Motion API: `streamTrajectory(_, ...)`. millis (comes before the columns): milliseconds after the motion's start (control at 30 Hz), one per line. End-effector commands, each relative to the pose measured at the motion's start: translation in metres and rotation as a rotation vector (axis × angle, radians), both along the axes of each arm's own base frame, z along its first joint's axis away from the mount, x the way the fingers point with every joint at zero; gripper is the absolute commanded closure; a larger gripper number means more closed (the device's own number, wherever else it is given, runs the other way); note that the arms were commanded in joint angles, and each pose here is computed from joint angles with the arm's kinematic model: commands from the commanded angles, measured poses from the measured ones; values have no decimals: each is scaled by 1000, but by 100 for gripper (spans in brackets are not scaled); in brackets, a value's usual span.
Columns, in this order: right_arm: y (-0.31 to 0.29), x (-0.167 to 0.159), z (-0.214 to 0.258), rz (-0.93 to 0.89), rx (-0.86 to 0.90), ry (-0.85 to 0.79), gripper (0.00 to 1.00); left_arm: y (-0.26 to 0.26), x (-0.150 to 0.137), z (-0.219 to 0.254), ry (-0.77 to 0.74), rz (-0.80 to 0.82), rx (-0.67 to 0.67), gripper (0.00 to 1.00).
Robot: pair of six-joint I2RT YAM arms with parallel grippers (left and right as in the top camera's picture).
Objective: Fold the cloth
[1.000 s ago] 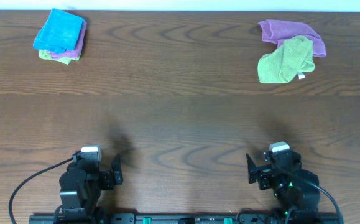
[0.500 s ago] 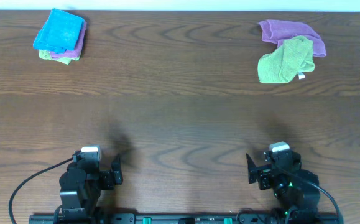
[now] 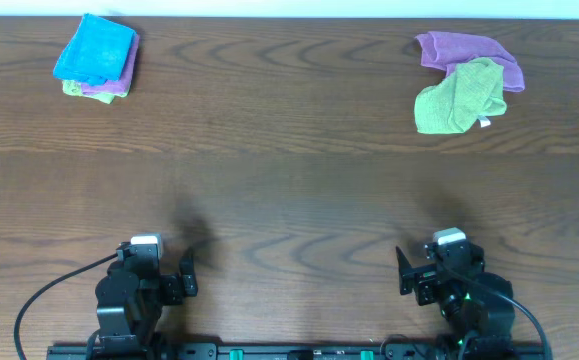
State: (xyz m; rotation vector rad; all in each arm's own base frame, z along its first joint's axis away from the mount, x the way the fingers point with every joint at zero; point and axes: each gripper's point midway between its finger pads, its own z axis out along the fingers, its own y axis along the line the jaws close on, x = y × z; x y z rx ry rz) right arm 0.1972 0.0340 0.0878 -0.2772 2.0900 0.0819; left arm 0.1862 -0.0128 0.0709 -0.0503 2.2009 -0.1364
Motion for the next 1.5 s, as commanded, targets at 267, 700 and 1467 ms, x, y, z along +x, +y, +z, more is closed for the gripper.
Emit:
streamTrajectory(267, -1, 0, -1, -1, -3, -3, 1, 1, -1, -4, 9, 13, -14, 5)
streamTrajectory(700, -1, 0, -1, -1, -3, -3, 1, 1, -1, -4, 9, 13, -14, 5)
streamTrajectory(1467, 25, 38, 78, -204, 865, -93, 1, 1, -1, -4, 9, 13, -14, 5)
